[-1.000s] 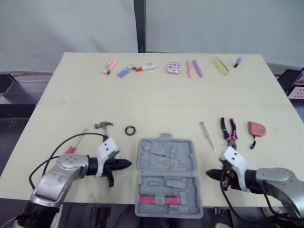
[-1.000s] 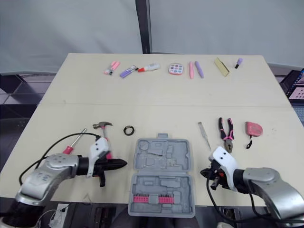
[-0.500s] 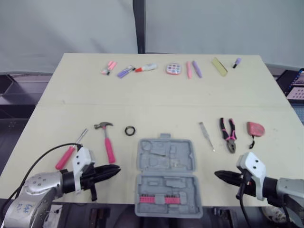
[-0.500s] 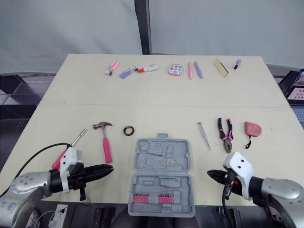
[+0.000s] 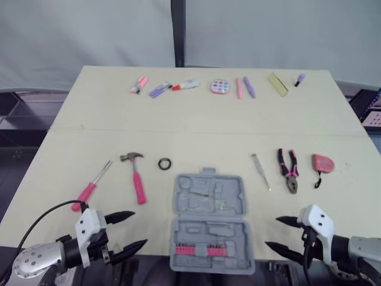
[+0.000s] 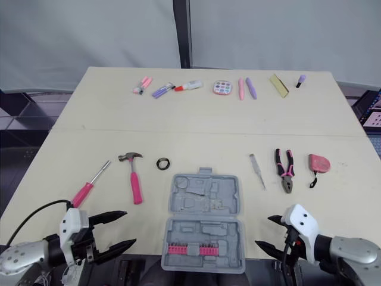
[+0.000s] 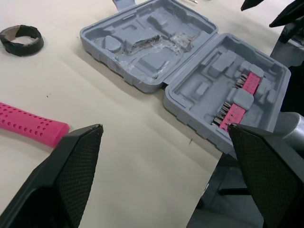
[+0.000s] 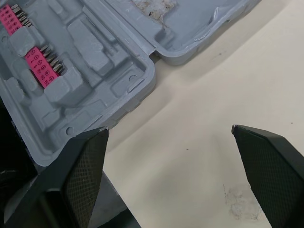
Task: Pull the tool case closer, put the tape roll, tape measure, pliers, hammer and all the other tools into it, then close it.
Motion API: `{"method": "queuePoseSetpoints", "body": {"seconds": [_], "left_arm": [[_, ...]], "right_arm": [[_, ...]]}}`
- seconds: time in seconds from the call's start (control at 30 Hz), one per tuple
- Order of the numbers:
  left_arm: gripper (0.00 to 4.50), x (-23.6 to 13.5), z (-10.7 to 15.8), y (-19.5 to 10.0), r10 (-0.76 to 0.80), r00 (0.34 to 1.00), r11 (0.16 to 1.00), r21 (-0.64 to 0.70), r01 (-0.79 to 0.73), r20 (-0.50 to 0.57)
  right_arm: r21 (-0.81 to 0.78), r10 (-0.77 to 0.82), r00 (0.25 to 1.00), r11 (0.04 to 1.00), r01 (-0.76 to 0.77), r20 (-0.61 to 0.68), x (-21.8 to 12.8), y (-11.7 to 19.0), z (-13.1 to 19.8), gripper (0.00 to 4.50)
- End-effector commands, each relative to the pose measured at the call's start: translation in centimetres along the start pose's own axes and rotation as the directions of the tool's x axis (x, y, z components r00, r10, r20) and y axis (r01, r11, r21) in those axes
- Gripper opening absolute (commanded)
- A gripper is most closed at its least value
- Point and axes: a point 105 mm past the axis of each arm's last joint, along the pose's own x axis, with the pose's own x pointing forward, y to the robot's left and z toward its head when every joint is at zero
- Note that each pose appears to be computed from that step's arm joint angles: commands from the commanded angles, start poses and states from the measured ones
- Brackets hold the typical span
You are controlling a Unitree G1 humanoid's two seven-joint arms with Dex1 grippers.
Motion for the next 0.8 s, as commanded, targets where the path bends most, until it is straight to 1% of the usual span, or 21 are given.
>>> {"method": "queuePoseSetpoints", "body": {"seconds": [0.03, 0.23, 0.8], "left_arm": [[4.5, -0.39, 0.22, -0.03, 0.001, 1.0, 1.0, 0.015, -0.001, 0.008], [4.5, -0.2, 0.2, -0.09, -0.014, 1.0, 1.0, 0.02, 0.014, 0.008], [4.5, 0.43, 0.69, 0.1, -0.032, 0.999, 0.999, 0.035, 0.031, 0.021]], "right_arm": [[-0.009, 0.026, 1.0, 1.0, -0.026, 0.009, 0.02, 0.28, 0.15, 4.4], [-0.008, 0.024, 1.0, 1.0, -0.024, 0.011, -0.04, 0.22, 0.16, 4.4], [-0.041, 0.021, 0.997, 0.999, -0.018, 0.078, -0.31, 0.54, 0.93, 4.4]]}}
